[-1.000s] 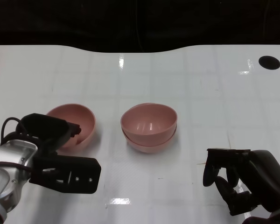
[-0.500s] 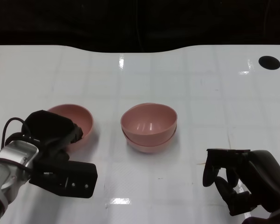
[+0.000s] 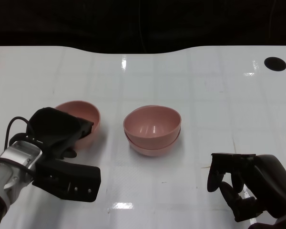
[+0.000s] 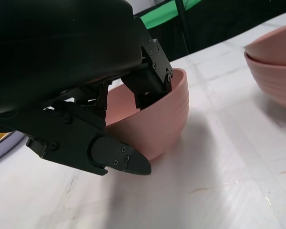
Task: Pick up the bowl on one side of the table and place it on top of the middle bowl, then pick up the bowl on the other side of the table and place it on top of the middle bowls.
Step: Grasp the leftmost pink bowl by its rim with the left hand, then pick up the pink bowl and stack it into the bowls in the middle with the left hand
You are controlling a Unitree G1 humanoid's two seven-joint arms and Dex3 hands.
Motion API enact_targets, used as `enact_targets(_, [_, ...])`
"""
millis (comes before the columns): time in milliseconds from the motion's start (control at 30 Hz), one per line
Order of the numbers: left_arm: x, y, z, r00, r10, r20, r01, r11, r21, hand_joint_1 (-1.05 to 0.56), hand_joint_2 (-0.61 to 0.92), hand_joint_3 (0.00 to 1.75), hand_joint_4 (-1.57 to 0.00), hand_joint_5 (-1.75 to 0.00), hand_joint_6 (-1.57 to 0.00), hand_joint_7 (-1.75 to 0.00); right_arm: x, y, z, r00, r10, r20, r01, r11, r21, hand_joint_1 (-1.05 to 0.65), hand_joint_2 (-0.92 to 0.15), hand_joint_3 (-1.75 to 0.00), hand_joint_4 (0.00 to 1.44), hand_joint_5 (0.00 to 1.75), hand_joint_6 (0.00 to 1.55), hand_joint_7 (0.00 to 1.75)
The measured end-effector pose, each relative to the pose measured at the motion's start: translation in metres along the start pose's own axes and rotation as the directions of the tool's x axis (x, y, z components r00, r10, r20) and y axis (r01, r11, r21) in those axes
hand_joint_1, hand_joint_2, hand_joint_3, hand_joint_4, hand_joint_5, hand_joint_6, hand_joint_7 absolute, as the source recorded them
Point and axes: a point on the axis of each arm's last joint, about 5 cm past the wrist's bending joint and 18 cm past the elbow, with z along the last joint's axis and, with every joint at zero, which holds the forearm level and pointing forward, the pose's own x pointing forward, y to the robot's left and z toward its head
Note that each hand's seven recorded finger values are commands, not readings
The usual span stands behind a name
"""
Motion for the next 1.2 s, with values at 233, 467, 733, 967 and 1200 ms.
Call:
enact_targets(233, [0.003, 0.019, 0.001, 0.999, 0.040, 0.001, -0.040, 0.999, -0.016, -0.23, 0.92, 0.31, -0.78, -1.74, -0.94, -0.79, 0.000, 0.000, 0.000, 1.000, 0.001, -0.001, -0.001, 1.000, 0.001, -0.09, -0.16, -1.55, 0.94, 1.75, 0.85, 1.45])
enact_targets(467, [0.005, 0.044, 0.003, 1.000, 0.022, 0.012, -0.022, 0.999, -0.037, -0.26, 0.92, 0.21, -0.75, -1.75, -0.92, -0.81, -0.001, 0.000, 0.000, 1.000, 0.007, -0.004, -0.007, 1.000, 0.006, -0.09, -0.17, -1.55, 0.94, 1.75, 0.85, 1.47])
enact_targets(733, [0.009, 0.075, 0.010, 0.997, 0.015, 0.080, -0.011, 0.999, -0.042, -0.24, 0.91, 0.20, -0.79, -1.75, -0.69, -1.50, 0.000, 0.000, 0.000, 1.000, 0.007, -0.004, -0.007, 1.000, 0.007, -0.09, -0.17, -1.55, 0.94, 1.75, 0.84, 1.46])
enact_targets(967, [0.013, 0.093, 0.015, 0.988, 0.035, 0.152, -0.028, 0.999, -0.046, -0.24, 0.90, 0.18, -0.81, -1.75, -0.66, -1.66, 0.000, 0.001, 0.001, 1.000, 0.007, -0.004, -0.007, 1.000, 0.007, -0.08, -0.17, -1.55, 0.95, 1.75, 0.84, 1.46])
enact_targets(1200, [0.017, 0.098, 0.026, 0.974, 0.064, 0.215, -0.052, 0.997, -0.064, -0.24, 0.89, 0.16, -0.83, -1.75, -0.70, -1.58, 0.000, 0.001, 0.001, 1.000, 0.008, -0.003, -0.008, 1.000, 0.005, -0.09, -0.17, -1.54, 0.95, 1.75, 0.84, 1.45])
